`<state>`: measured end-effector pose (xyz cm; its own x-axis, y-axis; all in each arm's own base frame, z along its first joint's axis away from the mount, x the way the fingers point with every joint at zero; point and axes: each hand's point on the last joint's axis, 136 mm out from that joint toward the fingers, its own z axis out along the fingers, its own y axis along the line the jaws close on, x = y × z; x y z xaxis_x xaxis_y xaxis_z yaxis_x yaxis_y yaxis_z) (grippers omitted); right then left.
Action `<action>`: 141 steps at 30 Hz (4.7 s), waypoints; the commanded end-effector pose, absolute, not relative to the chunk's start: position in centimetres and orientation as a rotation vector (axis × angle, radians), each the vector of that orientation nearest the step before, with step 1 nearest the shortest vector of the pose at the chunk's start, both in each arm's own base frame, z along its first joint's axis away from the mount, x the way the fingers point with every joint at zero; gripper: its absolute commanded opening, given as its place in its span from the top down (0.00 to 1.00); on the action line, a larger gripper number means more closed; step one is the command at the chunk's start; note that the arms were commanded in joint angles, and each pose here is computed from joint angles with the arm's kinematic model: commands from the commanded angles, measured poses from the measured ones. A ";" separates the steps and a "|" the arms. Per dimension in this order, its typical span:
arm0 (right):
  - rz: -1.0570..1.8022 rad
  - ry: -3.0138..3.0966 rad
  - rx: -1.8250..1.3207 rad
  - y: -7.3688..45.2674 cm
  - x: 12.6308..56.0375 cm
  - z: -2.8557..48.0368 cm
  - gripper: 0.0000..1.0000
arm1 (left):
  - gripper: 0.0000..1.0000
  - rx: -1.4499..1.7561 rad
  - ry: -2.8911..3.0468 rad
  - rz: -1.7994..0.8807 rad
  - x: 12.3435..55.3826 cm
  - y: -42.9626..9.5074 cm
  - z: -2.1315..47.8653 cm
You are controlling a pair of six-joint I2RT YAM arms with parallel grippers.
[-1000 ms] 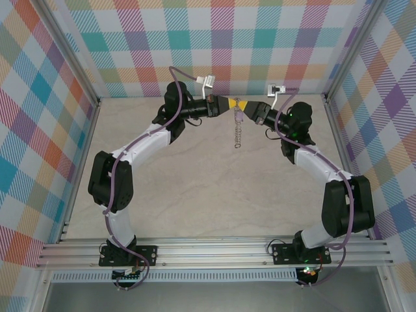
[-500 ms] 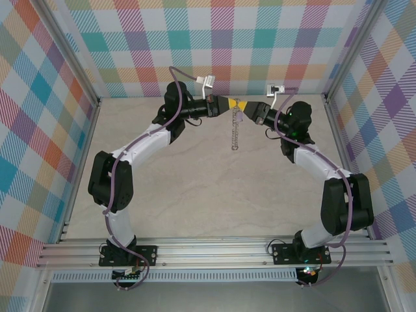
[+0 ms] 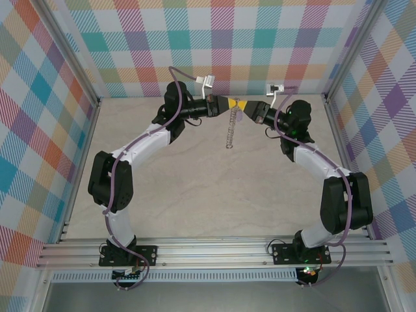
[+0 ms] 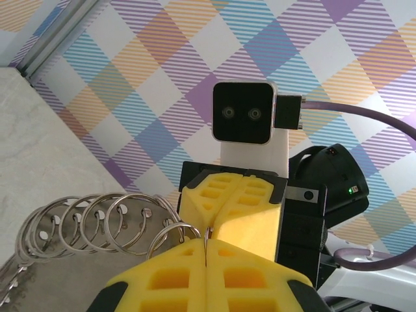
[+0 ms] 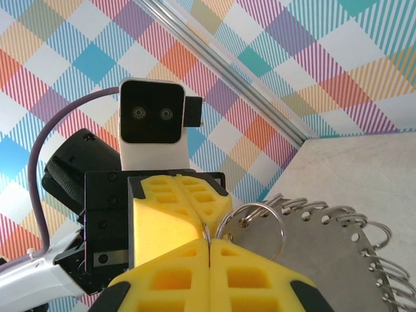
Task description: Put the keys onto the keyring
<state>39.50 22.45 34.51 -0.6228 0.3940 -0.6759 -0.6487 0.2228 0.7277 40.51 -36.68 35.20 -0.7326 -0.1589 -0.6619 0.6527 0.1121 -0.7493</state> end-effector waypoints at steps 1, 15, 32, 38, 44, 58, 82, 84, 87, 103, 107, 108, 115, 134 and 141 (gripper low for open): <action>1.513 1.612 -0.336 22.9 39.2 36.2 1.00 | 0.86 0.528 1.708 -1.621 40.0 -35.9 38.3; 1.551 1.728 -0.567 21.8 39.4 35.5 1.00 | 0.45 0.675 1.800 -1.493 41.7 -32.4 38.7; 1.723 1.752 -0.710 22.5 39.4 34.2 1.00 | 0.67 0.865 1.914 -1.586 40.7 -33.8 36.3; 1.739 1.748 -0.725 23.0 39.3 34.2 1.00 | 0.68 0.881 1.926 -1.607 40.5 -34.7 35.7; 1.740 1.746 -0.730 23.2 39.3 34.2 1.00 | 0.70 0.884 1.923 -1.599 40.6 -35.0 35.8; 1.754 1.730 -0.764 24.0 38.8 34.6 1.00 | 0.73 0.918 1.896 -1.623 39.6 -35.8 36.5; 1.729 1.731 -0.745 24.0 39.4 34.6 1.00 | 0.76 0.985 1.907 -1.665 38.1 -35.6 35.4; 1.727 1.728 -0.747 24.0 39.3 34.6 1.00 | 0.75 0.984 1.913 -1.658 38.2 -35.6 35.2; 1.732 1.728 -0.752 24.0 39.3 34.6 1.00 | 0.72 0.979 1.918 -1.651 38.3 -35.6 35.0; 1.733 1.729 -0.756 24.0 39.0 34.4 1.00 | 0.68 0.941 1.932 -1.632 39.2 -35.8 34.7; 1.734 1.726 -0.761 24.0 39.0 34.4 1.00 | 0.67 0.940 1.943 -1.637 39.2 -35.8 34.1; 1.734 1.728 -0.758 24.0 39.1 34.3 1.00 | 0.67 0.942 1.941 -1.641 39.1 -35.8 34.1; 1.741 1.721 -0.772 24.0 38.8 34.5 1.00 | 0.62 0.931 1.949 -1.623 39.4 -35.8 33.9; 1.737 1.720 -0.759 23.9 39.1 34.5 1.00 | 0.68 0.954 1.916 -1.650 38.8 -36.1 34.5; 1.738 1.728 -0.744 24.0 39.4 34.2 1.00 | 0.69 0.993 1.888 -1.668 38.0 -36.0 34.9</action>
